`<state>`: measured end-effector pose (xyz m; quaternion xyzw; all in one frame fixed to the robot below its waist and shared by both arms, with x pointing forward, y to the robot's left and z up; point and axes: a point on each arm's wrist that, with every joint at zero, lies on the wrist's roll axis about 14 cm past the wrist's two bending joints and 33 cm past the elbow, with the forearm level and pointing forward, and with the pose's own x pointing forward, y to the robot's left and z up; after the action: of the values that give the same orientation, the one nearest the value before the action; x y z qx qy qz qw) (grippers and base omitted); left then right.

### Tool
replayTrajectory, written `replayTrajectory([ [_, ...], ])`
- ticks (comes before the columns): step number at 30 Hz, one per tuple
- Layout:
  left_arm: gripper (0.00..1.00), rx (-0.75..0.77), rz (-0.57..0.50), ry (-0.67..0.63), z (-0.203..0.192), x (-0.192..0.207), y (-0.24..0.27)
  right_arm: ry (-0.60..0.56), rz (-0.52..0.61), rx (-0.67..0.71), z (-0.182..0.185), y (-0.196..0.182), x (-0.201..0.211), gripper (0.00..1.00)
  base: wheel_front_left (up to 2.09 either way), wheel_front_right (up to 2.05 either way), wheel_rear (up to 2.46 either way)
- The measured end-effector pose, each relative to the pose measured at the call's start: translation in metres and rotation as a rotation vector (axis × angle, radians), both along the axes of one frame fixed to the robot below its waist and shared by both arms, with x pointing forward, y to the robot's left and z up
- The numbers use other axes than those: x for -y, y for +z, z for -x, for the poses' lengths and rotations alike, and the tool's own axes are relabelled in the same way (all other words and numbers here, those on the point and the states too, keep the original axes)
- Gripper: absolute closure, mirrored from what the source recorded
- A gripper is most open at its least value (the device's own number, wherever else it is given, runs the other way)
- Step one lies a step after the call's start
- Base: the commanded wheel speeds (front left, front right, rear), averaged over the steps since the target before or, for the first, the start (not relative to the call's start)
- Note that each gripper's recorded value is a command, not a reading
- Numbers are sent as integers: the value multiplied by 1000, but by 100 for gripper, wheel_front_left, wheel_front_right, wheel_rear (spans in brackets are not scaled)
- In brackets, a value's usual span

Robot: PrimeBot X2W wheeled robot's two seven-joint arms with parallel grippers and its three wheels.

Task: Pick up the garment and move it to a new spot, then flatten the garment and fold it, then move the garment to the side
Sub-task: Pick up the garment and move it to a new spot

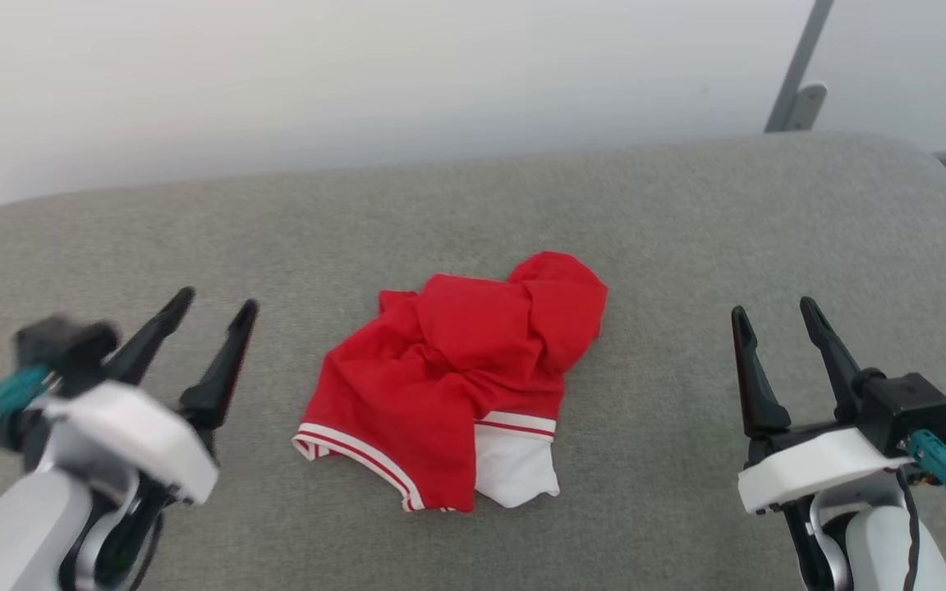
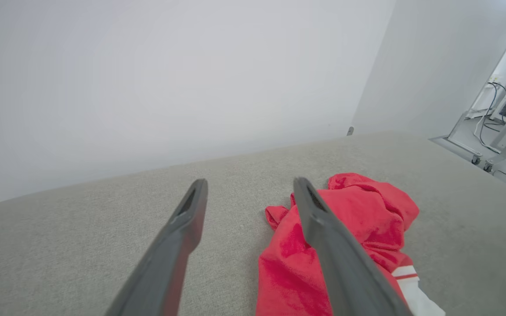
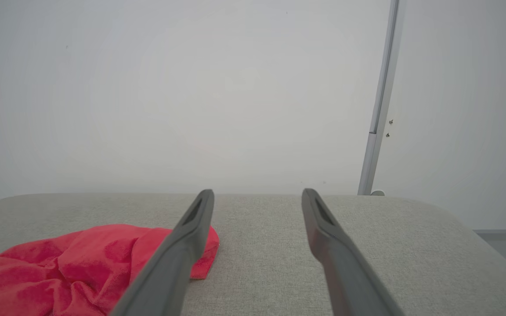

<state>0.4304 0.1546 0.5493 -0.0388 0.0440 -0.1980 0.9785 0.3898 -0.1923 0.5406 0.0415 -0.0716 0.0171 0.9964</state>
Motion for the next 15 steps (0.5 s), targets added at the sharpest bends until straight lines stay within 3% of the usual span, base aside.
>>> replayTrajectory([
  [6, 0, 127, 33, 141, 27, -38, 17, 15, 3, 17, 4, 6, -6, 0, 0, 0, 0],
  [15, 0, 186, 36, 267, 59, -71, 22, 22, 0, 26, 8, 9, -8, 0, 0, 0, 0],
])
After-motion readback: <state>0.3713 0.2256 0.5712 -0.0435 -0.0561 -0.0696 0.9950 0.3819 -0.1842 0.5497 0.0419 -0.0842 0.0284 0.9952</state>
